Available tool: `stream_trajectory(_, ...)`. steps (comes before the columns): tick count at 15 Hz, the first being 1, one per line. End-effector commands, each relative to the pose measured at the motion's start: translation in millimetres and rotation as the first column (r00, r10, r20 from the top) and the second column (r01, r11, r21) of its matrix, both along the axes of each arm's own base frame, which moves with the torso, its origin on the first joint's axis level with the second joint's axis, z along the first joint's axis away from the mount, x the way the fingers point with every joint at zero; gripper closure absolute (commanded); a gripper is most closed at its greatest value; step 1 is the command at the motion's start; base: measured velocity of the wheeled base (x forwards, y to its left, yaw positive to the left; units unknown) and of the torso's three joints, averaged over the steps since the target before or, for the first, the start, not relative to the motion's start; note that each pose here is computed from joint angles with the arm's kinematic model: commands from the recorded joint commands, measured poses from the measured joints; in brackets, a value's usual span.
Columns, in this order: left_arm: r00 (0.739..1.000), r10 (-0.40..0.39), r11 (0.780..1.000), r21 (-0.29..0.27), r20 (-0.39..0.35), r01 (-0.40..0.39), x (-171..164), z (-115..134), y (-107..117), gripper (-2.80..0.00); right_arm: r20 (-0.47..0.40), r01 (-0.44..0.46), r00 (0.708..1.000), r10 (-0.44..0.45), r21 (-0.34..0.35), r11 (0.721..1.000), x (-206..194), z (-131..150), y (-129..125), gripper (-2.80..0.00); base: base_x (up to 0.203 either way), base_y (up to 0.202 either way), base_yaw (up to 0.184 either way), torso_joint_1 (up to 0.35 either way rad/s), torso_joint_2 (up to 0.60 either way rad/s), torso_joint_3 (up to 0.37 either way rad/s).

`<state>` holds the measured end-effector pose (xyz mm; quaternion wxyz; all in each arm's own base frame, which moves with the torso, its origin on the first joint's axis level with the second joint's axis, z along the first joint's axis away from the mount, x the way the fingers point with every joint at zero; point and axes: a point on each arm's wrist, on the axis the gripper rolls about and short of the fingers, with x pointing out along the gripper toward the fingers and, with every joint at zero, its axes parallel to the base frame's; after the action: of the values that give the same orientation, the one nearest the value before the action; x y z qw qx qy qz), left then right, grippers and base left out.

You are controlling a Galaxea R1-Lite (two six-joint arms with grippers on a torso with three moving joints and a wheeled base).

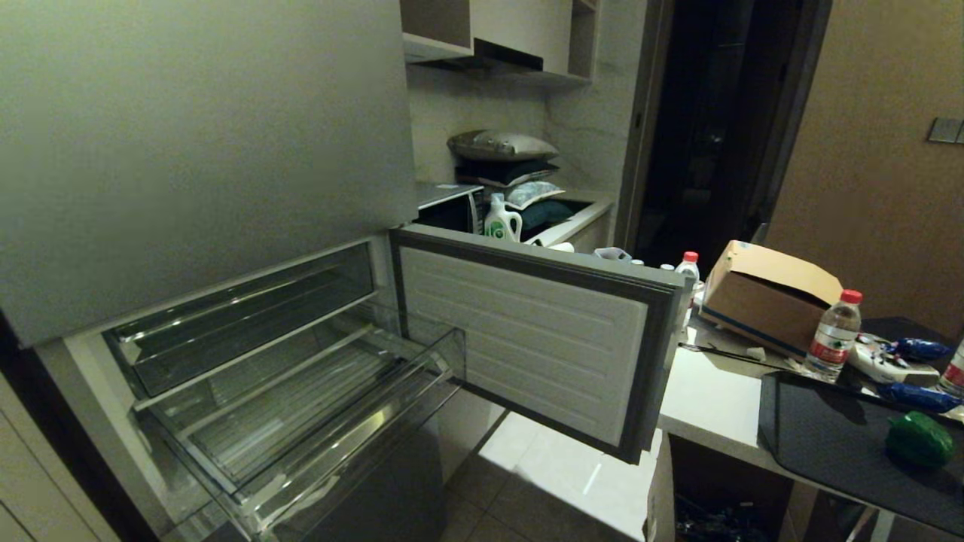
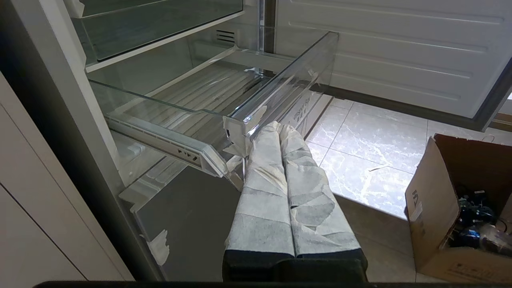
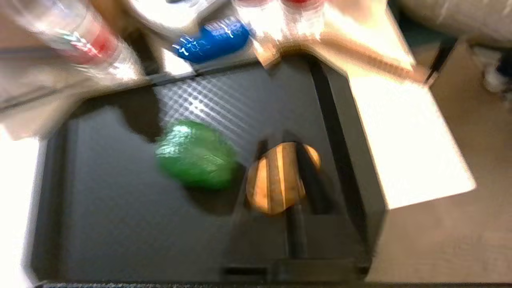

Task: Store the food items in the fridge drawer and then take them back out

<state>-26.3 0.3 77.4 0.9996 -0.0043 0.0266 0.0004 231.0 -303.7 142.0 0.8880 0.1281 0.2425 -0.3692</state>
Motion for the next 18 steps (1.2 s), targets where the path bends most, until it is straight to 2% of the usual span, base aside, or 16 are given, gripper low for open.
stream_trajectory(1, 1.000, 0.001, 1.000, 0.000, 0.000, -0.001, 0.0, -0.3, 0.0, 0.00, 0.111, -0.048, 0.992, 0.062, -0.128, 0.991, -34.7, 67.7, 49.5, 0.00, 0.000, 0.000, 0.000, 0.000, 0.00, 0.000)
stream_trajectory(3, 1.000, 0.001, 1.000, 0.000, 0.000, -0.001, 0.0, 0.2, 0.0, 0.00, 0.133, -0.106, 0.983, 0.124, -0.134, 0.985, -49.8, 74.7, 72.4, 0.00, 0.000, 0.000, 0.000, 0.000, 0.00, 0.000)
stream_trajectory(5, 1.000, 0.001, 1.000, 0.000, -0.003, -0.001, 0.1, -0.3, 0.0, 0.00, 0.159, -0.124, 0.976, 0.150, -0.164, 0.979, -67.8, 85.6, 97.3, 0.00, 0.000, 0.000, 0.000, 0.000, 0.00, 0.000)
stream_trajectory(7, 1.000, 0.001, 1.000, 0.000, 0.000, -0.001, 0.0, 0.2, 0.0, 0.00, 0.169, -0.141, 0.971, 0.169, -0.164, 0.976, -78.0, 86.0, 111.6, 0.00, 0.000, 0.000, 0.000, 0.000, 0.00, 0.000)
stream_trajectory(11, 1.000, 0.001, 1.000, 0.000, -0.002, -0.001, 0.0, 0.0, 0.0, 0.00, 0.199, -0.200, 0.952, 0.234, -0.179, 0.963, -85.5, 91.2, 124.4, 0.00, 0.000, 0.000, 0.000, 0.000, 0.00, 0.000)
stream_trajectory(18, 1.000, 0.001, 1.000, 0.000, 0.000, -0.001, 0.0, 0.0, 0.0, 0.00, 0.218, -0.197, 0.944, 0.246, -0.225, 0.954, -95.7, 101.8, 138.2, 0.00, -0.002, -0.006, 0.163, 0.001, 0.00, 0.002)
